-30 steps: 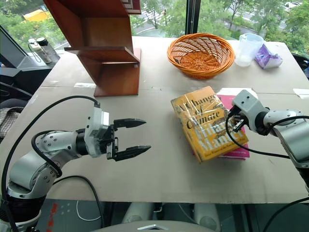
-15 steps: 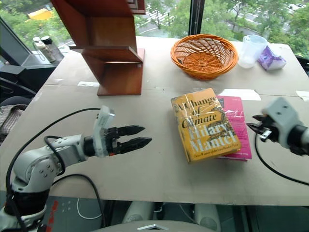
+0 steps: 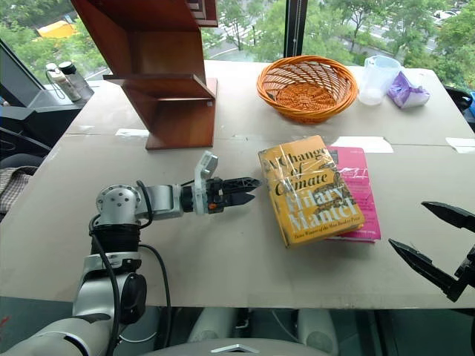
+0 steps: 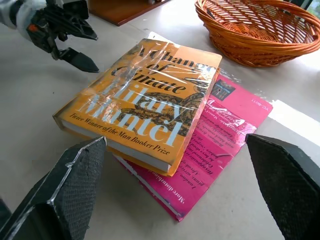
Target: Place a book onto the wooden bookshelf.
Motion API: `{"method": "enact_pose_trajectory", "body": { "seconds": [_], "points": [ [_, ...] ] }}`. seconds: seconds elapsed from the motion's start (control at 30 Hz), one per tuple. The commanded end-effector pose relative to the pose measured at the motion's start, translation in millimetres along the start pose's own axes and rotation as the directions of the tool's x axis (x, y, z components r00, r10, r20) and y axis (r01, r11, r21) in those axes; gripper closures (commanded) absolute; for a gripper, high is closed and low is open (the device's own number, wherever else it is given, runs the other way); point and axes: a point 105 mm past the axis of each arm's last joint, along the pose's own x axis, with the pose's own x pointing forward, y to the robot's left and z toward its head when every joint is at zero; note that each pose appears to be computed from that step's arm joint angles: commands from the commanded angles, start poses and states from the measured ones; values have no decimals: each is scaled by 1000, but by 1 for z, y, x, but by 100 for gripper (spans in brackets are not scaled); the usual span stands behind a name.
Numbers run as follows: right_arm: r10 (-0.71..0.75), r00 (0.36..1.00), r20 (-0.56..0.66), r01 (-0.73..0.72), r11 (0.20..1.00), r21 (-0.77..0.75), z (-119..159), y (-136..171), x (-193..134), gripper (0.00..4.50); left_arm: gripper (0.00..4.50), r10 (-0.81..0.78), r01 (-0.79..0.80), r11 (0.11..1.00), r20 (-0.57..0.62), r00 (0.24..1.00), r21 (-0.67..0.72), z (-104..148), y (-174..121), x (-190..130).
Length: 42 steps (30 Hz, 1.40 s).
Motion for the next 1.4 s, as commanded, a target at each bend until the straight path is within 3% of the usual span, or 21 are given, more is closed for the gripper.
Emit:
{"method": "enact_pose_trajectory", "body": {
  "seconds": [0.03,0.17,0.3,0.5,0.53,0.6,0.83,0.93,1.0,1.07,1.13,1.17,1.2,1.27,1.33,1.4],
  "points": [
    [3,999,41,-1,999,-43,15,11,1,8,0,-38,38,999,-15,999,-10,0,-8,19],
    [38,998,51,-36,999,-39,21,24,-1,8,0,-52,52,999,-45,998,-9,-11,-8,53],
    [95,992,86,-92,995,-34,30,34,4,8,0,-56,56,998,-19,998,-2,-5,-7,65],
    [171,975,144,-166,985,-41,44,39,16,0,249,-76,76,997,15,997,-8,5,-5,65],
    [175,973,149,-170,984,-42,45,39,18,0,307,-79,79,997,23,997,-9,7,-5,64],
    [181,972,151,-176,983,-44,45,38,21,0,373,-94,94,996,44,995,3,13,-8,60],
    [187,958,218,-181,982,-46,47,30,36,0,374,-123,100,980,126,984,171,41,-27,22],
    [159,944,290,-150,987,-52,54,17,42,0,374,-130,78,934,130,983,348,48,-51,3],
    [144,922,360,-134,990,-52,62,4,47,0,374,-111,-15,814,181,977,581,61,-73,-8],
    [145,894,424,-135,989,-53,71,-6,52,0,374,-115,-93,596,199,973,798,68,-101,-21],
    [152,874,462,-143,988,-54,77,-12,56,0,374,-97,-134,396,186,978,908,70,-116,-28],
    [153,865,479,-143,988,-58,80,-17,57,0,374,-77,-181,251,206,975,951,76,-126,-33],
    [154,859,488,-143,988,-62,81,-21,59,0,374,-66,-207,149,219,973,967,80,-132,-35],
    [160,856,491,-142,987,-75,81,-29,63,0,374,-55,-253,-166,247,968,953,90,-157,-42],
    [165,849,502,-141,986,-86,82,-36,66,0,374,-73,-287,-456,286,956,842,99,-189,-45],
    [163,839,518,-132,986,-98,85,-43,68,0,374,-84,-309,-672,345,935,673,109,-210,-48]
  ]
}}
